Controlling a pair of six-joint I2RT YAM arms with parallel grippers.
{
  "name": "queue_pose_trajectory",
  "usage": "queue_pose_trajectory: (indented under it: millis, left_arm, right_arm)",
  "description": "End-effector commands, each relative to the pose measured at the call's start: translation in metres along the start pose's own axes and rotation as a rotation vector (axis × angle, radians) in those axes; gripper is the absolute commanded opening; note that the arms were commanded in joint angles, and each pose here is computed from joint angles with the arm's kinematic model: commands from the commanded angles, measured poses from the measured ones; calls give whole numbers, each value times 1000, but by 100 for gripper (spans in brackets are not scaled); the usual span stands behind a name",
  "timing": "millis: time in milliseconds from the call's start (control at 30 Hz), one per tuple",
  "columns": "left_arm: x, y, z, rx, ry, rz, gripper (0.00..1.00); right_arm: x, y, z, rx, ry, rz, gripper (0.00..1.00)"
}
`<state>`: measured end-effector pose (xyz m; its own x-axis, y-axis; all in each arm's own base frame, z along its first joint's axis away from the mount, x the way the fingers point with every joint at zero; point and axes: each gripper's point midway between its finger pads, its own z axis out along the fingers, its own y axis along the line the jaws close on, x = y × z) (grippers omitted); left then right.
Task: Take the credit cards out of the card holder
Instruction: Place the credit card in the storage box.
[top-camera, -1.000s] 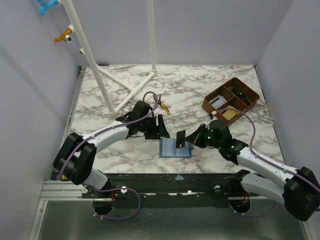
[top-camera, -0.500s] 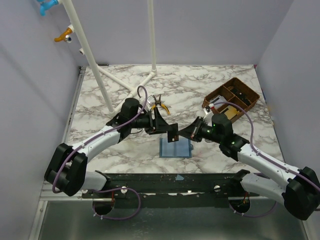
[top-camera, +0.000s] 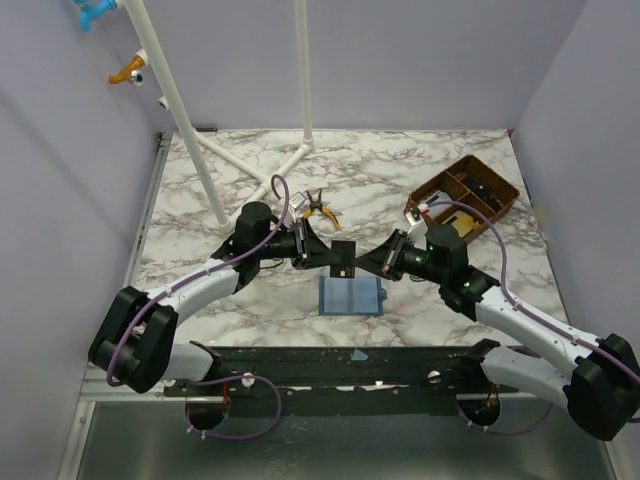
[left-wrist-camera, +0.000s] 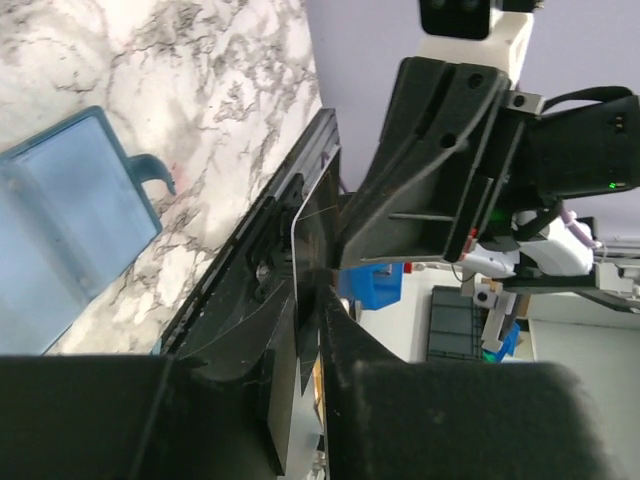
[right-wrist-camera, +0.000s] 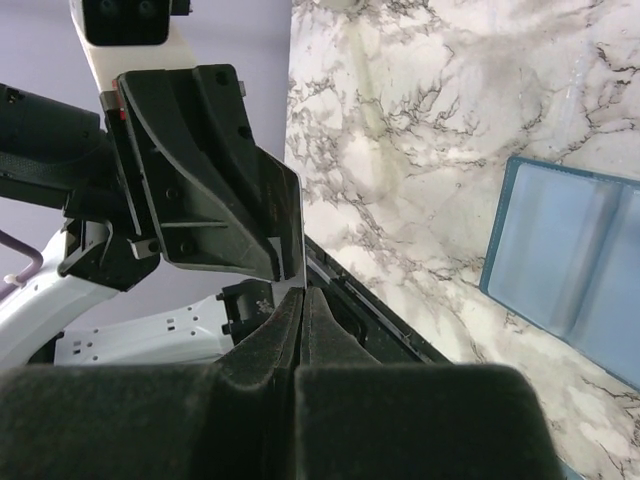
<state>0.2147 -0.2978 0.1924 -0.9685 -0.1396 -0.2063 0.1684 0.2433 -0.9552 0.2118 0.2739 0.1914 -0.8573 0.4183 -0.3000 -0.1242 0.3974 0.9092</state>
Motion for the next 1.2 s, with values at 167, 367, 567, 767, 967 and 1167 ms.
queue_pose_trajectory:
  millis: [167,367,567,767,967,1167]
  left_arm:
    - [5,-28,-4,111,31,27,0]
    - [7,-31,-7,114,32,34,0]
    - [9,-45,-10,176,43,32,0]
    - [11,-59,-13,266,61,6,0]
    - [13,-60,-14,279,68,-2,0]
    - [12,-53,-12,246,62,-10,28]
  right_arm:
    - [0,11,-1,-46,11,-10,1]
    - [-7,20,-3,-71,-24,-33,75]
    - [-14,43,0,-148,-27,-58,74]
    - [-18,64,3,-234,-22,-57,46]
    - [-20,69,5,-248,-21,-61,17]
    - [-20,63,5,-224,-28,-67,1]
